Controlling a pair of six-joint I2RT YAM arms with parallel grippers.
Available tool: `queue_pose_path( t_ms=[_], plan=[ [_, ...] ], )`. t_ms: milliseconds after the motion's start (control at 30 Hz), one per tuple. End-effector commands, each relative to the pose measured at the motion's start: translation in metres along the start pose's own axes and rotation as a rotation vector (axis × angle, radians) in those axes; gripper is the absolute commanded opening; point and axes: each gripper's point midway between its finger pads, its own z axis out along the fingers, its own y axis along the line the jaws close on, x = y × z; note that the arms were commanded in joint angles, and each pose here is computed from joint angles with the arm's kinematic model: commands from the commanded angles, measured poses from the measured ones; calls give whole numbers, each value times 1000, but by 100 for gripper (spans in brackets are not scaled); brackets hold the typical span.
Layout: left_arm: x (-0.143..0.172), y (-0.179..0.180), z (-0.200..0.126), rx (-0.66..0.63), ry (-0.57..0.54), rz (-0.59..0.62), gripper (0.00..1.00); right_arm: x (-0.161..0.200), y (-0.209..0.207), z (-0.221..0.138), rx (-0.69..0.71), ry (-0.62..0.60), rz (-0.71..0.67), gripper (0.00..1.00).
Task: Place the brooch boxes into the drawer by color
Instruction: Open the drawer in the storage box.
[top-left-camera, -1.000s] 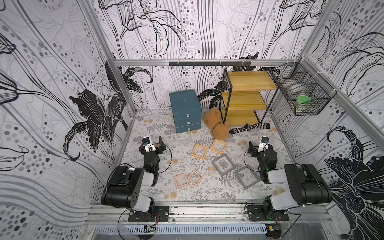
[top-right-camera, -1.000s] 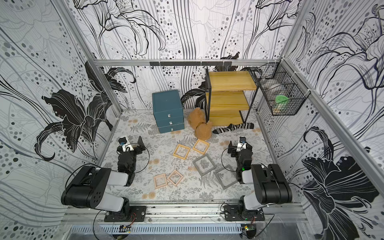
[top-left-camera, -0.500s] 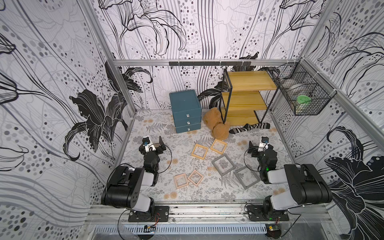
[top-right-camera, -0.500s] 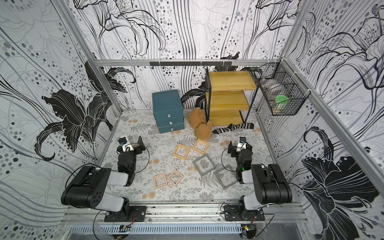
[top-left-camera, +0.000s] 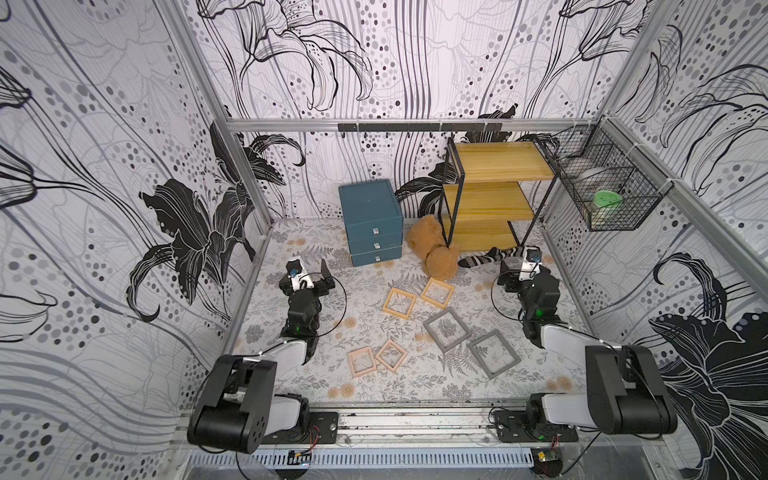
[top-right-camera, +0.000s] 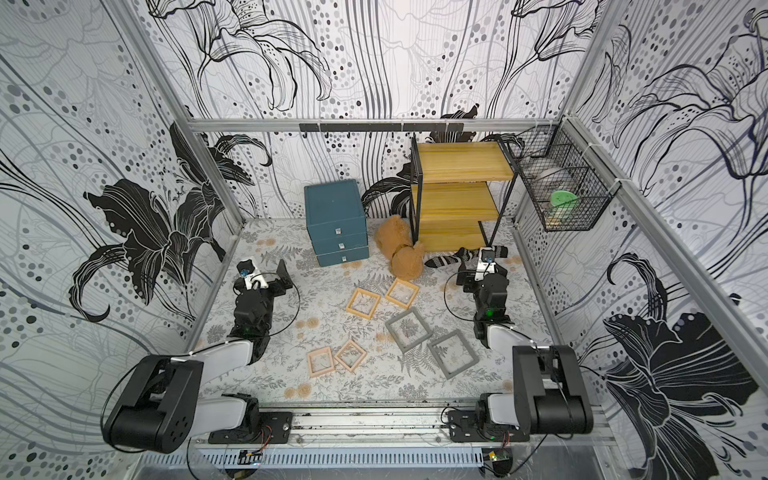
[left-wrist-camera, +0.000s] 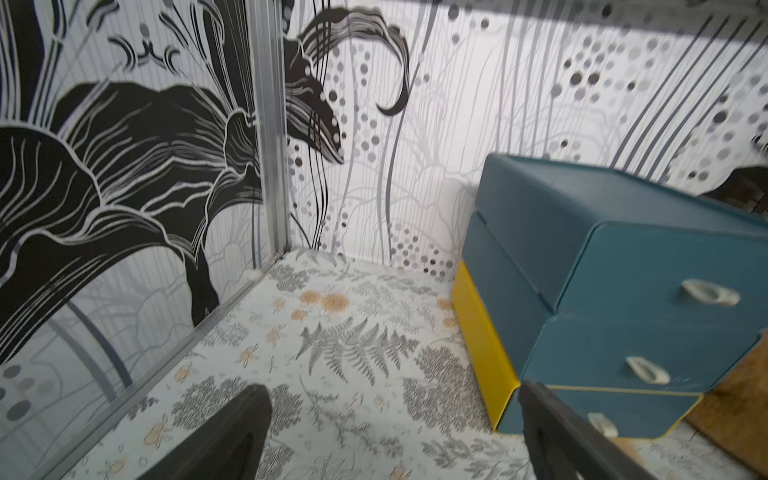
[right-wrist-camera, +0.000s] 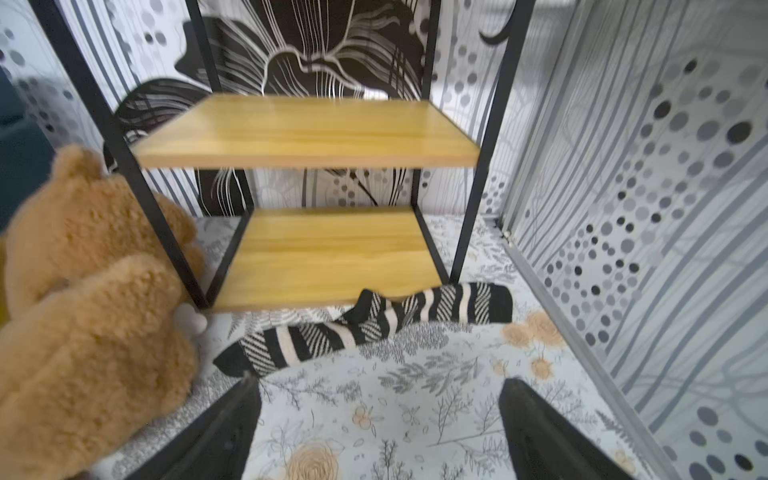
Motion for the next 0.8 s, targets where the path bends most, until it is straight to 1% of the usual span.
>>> queue_pose_path(
  t_ms=[0, 67, 100, 133, 167, 200, 233, 267, 300, 333, 367, 400, 433, 467, 533, 633, 700, 767],
  plan=[
    [-41, 1, -3, -42, -85, -102, 98, -46, 13, -5, -27, -38, 3, 96],
    [-71, -15, 7, -24, -100, -107, 98, -99, 27, -15, -59, -128, -4, 96],
    [-86, -24, 11, -11, -110, -102, 98, -120, 30, -19, -70, -156, 16, 96],
    [-104, -32, 14, -6, -130, -106, 98, -144, 29, -22, -72, -172, 87, 96],
    [-119, -36, 18, -27, -142, -147, 98, -152, 21, -19, -30, -112, 213, 95],
    [-128, -31, 24, -84, -133, -233, 98, -147, 14, -16, 21, -11, 376, 96],
    [-127, -22, 32, -181, -71, -398, 98, -132, 5, -17, 113, 139, 534, 96],
    [-108, -10, 35, -303, 64, -521, 98, -113, 3, -20, 176, 271, 613, 96],
    [-97, -4, 34, -377, 138, -586, 97, -104, 14, -15, 120, 336, 622, 96],
    [-93, -7, 41, -359, 183, -607, 97, -102, 32, -9, 5, 376, 626, 98],
    [-91, -23, 54, -235, 238, -611, 97, -100, 42, -7, -49, 394, 625, 94],
    [-88, -33, 61, -174, 271, -640, 97, -99, 51, -6, -84, 417, 640, 89],
    [-86, -38, 67, -163, 298, -653, 97, -96, 61, -5, -120, 443, 672, 82],
    [-85, -47, 71, -142, 328, -644, 100, -95, 71, -6, -144, 458, 694, 78],
    [-80, -60, 80, -114, 393, -620, 97, -95, 93, -8, -198, 488, 723, 76],
    [-75, -73, 88, -82, 462, -593, 97, -87, 134, -8, -300, 575, 796, 76],
    [-72, -85, 93, -32, 500, -578, 88, -81, 165, -7, -383, 633, 858, 79],
    [-70, -98, 98, 25, 533, -566, 80, -79, 197, -7, -460, 666, 893, 78]
  ],
)
